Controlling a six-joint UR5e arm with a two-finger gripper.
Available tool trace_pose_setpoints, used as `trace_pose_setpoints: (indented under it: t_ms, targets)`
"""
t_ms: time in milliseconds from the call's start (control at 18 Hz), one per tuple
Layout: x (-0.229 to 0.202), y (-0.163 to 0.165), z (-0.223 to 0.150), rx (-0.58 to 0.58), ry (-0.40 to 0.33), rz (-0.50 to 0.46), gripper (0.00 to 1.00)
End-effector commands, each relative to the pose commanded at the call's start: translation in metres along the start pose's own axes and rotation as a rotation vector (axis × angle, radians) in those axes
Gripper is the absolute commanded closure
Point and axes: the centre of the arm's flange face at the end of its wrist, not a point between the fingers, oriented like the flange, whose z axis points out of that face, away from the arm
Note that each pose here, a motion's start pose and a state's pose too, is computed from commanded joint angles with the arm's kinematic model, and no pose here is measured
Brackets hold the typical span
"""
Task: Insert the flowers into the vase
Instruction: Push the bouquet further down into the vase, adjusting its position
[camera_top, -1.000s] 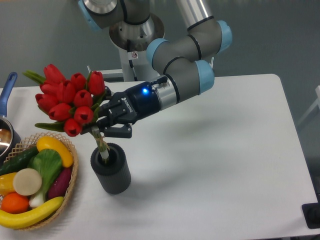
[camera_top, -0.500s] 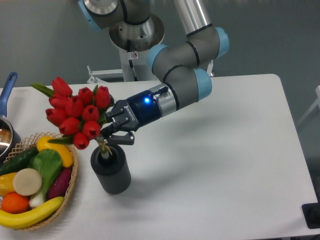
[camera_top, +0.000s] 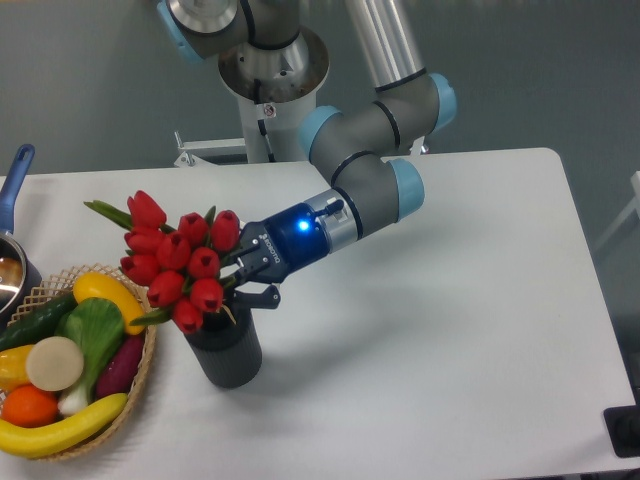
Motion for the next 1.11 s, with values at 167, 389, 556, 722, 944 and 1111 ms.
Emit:
trace_pose_setpoints:
  t_ms: [167,389,556,722,944,1111]
  targets:
    - [-0.005,0.006,0.000,-0.002,0.001,-0.009,0.73]
    - [-0.011,0.015,0.000,-0.001,-0.001,-0.020,0.73]
    - [-0.014,0.026,0.002,-0.002,0.003,0.020,0.73]
    - [-0.014,0.033,0.001,-0.003,0.002,0.007,0.72]
    - [-0.015,0.039,0.003,-0.016,0.002,0.001,0.70]
    - [-0.014,0.044,0.006,-0.024,0.006,-0.004,0.69]
